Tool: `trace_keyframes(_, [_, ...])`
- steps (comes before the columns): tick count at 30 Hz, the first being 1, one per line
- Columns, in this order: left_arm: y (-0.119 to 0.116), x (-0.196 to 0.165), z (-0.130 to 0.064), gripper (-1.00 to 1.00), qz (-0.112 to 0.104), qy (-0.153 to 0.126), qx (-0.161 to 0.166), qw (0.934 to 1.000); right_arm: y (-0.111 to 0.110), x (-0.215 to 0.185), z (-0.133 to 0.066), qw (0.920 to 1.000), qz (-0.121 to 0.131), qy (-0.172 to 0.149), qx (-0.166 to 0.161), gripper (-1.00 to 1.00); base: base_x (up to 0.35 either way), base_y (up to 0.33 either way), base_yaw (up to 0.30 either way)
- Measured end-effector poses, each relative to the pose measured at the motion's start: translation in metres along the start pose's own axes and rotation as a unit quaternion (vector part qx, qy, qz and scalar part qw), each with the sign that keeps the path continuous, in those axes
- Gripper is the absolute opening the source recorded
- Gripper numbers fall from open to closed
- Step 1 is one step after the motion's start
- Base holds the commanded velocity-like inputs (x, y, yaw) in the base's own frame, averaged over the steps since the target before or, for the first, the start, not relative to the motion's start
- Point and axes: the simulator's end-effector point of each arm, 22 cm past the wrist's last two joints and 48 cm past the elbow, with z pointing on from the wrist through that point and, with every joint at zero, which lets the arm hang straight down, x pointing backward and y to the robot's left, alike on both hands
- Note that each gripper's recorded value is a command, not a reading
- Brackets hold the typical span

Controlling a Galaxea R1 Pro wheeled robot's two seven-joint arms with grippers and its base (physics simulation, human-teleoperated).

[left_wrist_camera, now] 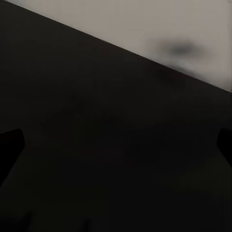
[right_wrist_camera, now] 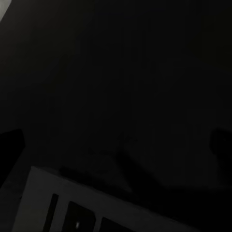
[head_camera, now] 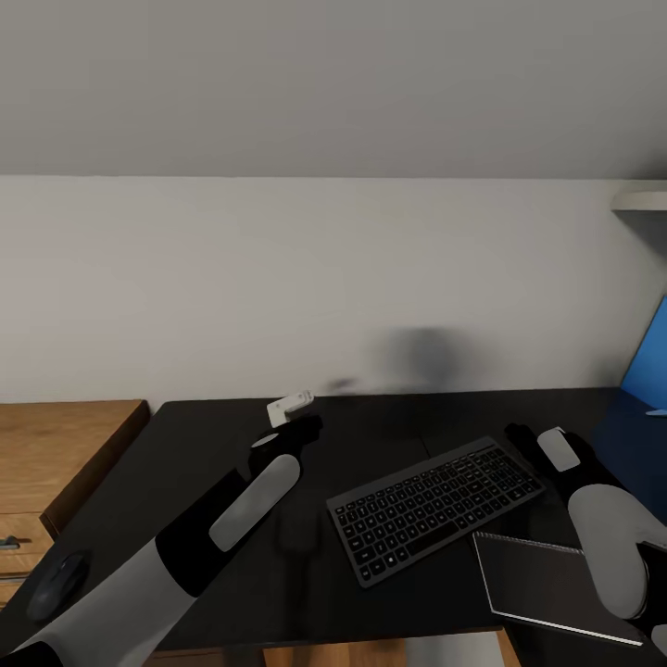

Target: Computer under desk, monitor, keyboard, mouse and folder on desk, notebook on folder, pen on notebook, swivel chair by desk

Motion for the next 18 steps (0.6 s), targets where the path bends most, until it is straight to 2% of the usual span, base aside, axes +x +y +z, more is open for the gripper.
trace_keyframes(18, [-0.0028, -0.0084, -0.0033, 1.0, 0.0, 0.0, -0.001, 1.0, 0.0037, -0.0038, -0.0051, 1.0, -0.003, 0.004, 0.003, 1.0, 0.0, 0.0, 0.0])
